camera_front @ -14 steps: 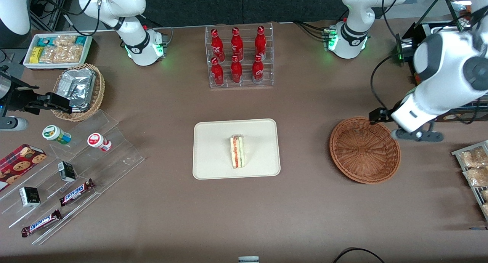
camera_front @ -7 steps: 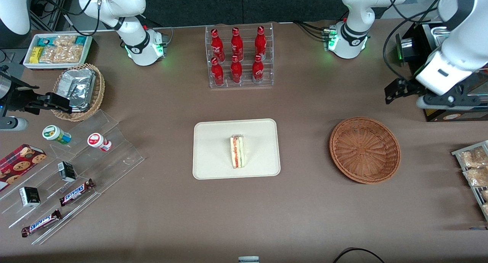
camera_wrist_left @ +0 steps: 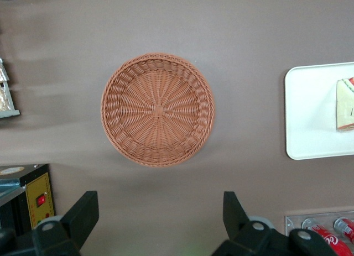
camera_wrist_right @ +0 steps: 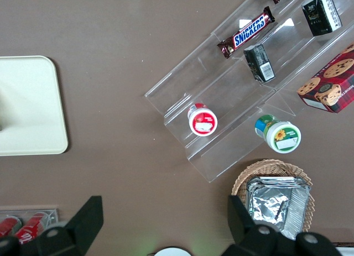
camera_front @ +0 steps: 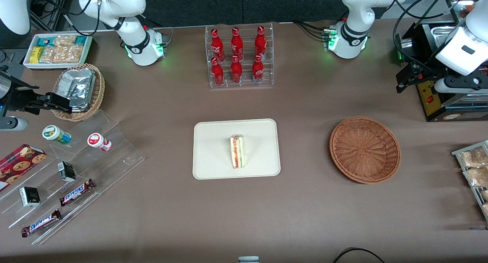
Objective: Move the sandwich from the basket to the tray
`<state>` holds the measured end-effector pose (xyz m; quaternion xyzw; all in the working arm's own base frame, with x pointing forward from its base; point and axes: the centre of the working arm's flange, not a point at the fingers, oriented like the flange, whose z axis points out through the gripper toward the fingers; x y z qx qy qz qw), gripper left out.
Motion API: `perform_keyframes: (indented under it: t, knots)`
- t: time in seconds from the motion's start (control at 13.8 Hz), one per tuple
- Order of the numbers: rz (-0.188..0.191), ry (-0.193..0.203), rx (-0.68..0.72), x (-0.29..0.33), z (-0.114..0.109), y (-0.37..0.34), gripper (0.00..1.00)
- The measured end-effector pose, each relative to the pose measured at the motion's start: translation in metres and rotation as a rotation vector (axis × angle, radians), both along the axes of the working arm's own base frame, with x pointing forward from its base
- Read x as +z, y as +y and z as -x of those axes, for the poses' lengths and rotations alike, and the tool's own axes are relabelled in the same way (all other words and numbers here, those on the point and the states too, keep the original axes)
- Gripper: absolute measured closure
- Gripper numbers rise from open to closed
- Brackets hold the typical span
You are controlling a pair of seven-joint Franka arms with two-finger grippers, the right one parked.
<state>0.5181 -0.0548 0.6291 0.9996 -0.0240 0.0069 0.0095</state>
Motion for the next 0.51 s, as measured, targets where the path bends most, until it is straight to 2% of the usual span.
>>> perform_keyframes:
  t: [0.22,0.51]
  knots:
    - [0.0,0.016,0.0,-0.0011,-0.0067,-0.0006,0.0]
    - [0.001,0.013,-0.001,0.0012,-0.0101,-0.0013,0.0]
